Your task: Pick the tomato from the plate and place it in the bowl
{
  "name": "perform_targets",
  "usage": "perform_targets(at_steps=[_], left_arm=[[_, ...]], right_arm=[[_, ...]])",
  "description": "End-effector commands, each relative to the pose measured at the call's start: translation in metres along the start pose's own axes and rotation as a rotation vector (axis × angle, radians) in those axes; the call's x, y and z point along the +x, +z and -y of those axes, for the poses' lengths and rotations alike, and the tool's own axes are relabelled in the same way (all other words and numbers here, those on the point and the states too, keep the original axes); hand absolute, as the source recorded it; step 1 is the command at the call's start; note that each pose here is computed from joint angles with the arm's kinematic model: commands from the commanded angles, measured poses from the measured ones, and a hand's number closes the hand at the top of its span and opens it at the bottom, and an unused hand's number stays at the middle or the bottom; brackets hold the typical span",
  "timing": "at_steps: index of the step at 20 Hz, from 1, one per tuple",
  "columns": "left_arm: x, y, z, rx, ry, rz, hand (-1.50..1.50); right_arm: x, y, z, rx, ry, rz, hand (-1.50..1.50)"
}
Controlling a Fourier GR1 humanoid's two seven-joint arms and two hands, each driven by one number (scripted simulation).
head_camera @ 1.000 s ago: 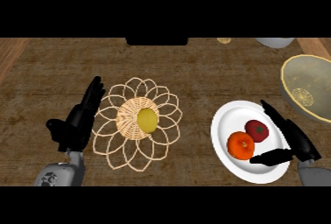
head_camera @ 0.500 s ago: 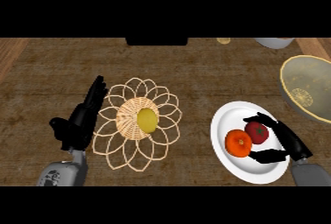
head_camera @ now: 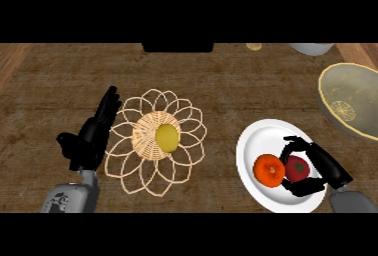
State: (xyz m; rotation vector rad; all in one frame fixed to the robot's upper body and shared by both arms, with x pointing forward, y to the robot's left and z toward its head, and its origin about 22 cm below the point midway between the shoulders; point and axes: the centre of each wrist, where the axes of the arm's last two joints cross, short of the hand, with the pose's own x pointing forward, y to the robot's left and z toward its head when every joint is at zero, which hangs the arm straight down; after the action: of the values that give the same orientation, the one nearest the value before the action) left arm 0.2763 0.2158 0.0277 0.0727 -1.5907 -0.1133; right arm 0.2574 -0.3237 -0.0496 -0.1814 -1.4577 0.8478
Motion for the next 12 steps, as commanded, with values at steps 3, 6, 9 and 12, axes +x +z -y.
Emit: perform_targets(at_steps=[3,6,9,12], left_arm=[[-0.003,0.008,-0.007,0.009,0.005,-0.015,0.00],[-0.001,0.016,-0.021,0.017,0.007,-0.001,0.00],[0.002,0.000,-0.005,0.013,-0.011,-0.012,0.00],[-0.008,0.000,-0.016,0.011,-0.005,-0.011,0.00]], right_arm=[[0.018,0.054,0.008,0.162,-0.058,0.113,1.50],[0.037,0.085,0.035,0.175,-0.047,0.192,1.50],[0.041,0.093,0.030,0.084,-0.128,0.331,1.50],[0.061,0.103,0.039,0.001,-0.132,0.442,1.50]])
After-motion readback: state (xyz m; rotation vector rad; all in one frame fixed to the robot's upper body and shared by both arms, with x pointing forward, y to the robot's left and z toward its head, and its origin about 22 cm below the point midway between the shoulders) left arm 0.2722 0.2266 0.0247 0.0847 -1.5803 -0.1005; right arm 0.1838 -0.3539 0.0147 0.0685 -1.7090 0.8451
